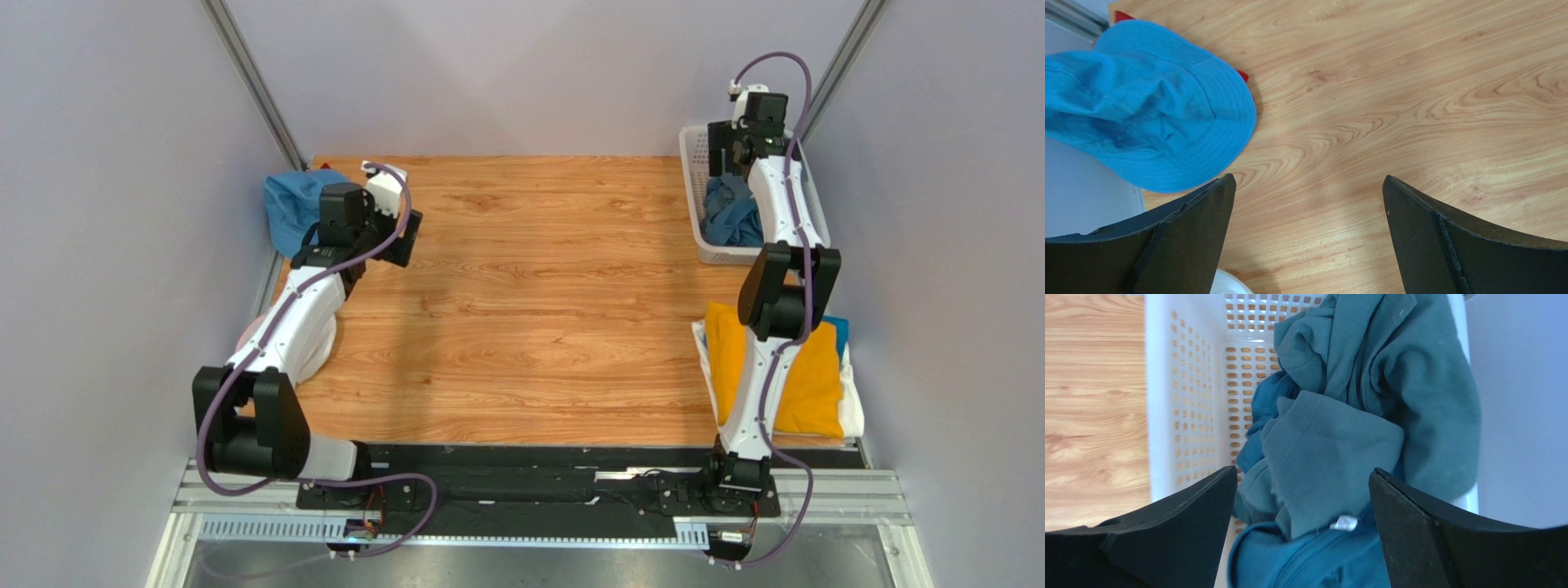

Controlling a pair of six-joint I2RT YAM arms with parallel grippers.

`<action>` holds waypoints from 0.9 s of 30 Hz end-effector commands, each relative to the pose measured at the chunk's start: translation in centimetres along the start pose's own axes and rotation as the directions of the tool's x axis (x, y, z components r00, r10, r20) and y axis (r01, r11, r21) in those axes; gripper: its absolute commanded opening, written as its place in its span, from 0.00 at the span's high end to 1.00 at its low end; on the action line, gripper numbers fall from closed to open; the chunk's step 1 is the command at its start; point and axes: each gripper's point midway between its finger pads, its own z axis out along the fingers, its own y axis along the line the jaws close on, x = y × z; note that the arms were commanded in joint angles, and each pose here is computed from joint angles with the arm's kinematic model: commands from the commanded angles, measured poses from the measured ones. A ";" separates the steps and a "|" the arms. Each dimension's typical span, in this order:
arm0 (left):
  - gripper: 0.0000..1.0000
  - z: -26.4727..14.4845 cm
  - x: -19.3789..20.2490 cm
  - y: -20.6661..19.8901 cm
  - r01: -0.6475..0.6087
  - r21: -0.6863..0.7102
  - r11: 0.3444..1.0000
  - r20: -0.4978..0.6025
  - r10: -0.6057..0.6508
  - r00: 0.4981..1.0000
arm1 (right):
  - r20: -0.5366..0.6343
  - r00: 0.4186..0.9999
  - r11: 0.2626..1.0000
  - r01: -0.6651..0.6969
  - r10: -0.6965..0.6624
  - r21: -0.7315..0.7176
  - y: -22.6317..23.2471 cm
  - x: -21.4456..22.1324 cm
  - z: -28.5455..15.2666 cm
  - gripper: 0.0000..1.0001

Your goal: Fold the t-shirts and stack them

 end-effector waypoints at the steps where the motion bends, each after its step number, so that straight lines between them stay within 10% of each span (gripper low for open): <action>1: 0.01 0.9 -1.6 1.0 -0.027 -0.024 0.999 0.046 0.029 0.999 | -0.014 1.000 1.000 0.005 -0.006 -0.015 -0.2 -0.2 1.0 0.18; 22: 0.01 1.5 0.2 0.6 -0.056 -0.012 0.998 0.010 0.056 0.998 | -0.103 0.994 0.999 0.028 -0.026 0.019 -0.7 4.7 4.2 0.25; 27: 0.01 1.7 0.5 0.5 -0.053 -0.012 0.999 0.008 0.053 0.999 | -0.088 0.996 0.999 0.026 -0.023 0.030 -1.3 4.1 4.0 0.58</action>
